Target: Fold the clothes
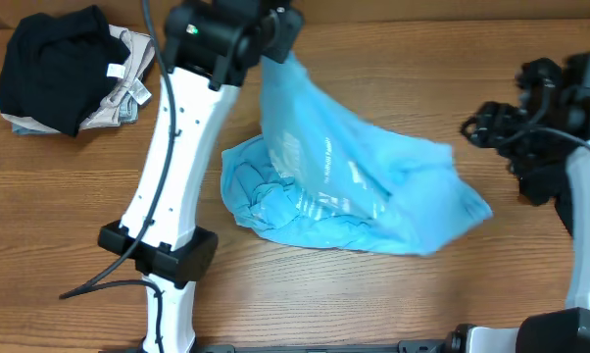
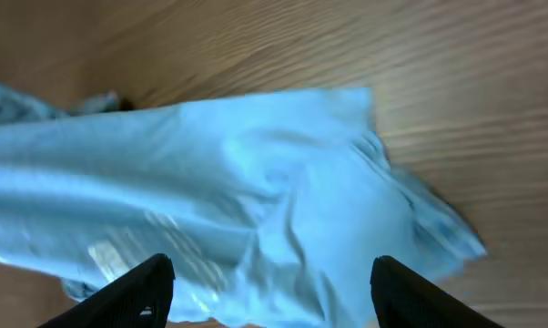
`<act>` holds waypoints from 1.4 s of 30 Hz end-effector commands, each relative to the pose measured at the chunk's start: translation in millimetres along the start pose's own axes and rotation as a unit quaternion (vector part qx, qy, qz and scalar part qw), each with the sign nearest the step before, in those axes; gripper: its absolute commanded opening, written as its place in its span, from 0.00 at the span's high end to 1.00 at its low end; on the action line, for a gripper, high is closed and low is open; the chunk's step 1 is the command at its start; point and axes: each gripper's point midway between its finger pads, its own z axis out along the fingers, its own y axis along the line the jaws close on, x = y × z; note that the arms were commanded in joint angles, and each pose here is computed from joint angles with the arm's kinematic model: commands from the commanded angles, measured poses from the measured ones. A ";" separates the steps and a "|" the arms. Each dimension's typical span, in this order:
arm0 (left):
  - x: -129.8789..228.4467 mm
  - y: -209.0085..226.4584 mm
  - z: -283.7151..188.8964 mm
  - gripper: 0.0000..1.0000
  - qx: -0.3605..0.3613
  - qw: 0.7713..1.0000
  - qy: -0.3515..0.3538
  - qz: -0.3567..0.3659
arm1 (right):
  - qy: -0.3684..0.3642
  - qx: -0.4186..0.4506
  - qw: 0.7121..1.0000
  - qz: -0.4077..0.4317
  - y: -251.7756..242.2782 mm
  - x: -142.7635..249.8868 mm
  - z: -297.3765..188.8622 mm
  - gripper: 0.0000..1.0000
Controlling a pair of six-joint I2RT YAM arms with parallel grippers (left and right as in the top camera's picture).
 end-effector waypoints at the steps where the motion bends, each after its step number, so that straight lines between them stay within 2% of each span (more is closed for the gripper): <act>1: 0.6 16.5 -11.6 0.96 -0.016 1.000 -0.003 -0.019 | -0.018 0.037 0.999 -0.019 4.6 -2.0 -1.5 0.27; 6: 13.8 14.1 -10.2 0.96 -0.010 1.000 0.024 -0.015 | -0.018 0.030 0.999 -0.034 11.0 -9.6 32.3 0.29; 15: 29.4 9.3 -7.9 0.96 0.005 0.998 0.056 -0.024 | -0.070 0.015 0.995 -0.068 11.5 -62.7 121.6 0.32; 19: 33.5 9.0 -8.4 0.96 0.005 0.998 0.064 -0.028 | -0.089 0.017 0.989 -0.118 22.4 -76.8 163.9 0.32; 21: 35.6 8.6 -8.6 0.96 0.005 0.997 0.069 -0.029 | -0.098 0.033 0.985 -0.136 24.9 -80.9 181.8 0.36; 23: 36.8 8.2 -8.8 0.96 0.006 0.997 0.071 -0.036 | -0.105 0.065 0.981 -0.152 22.3 -83.1 199.6 0.46; 24: 37.1 7.2 -8.9 0.96 0.008 0.996 0.072 -0.044 | -0.107 0.079 0.979 -0.155 20.1 -83.6 205.6 0.48; 32: 47.0 0.0 -6.0 0.96 0.027 0.994 0.093 -0.049 | -0.070 0.106 0.975 -0.183 5.8 -63.9 257.1 0.49; 42: 64.0 8.6 7.8 0.96 0.022 0.990 0.125 -0.056 | -0.037 0.112 0.977 -0.180 -7.1 -46.3 280.9 0.49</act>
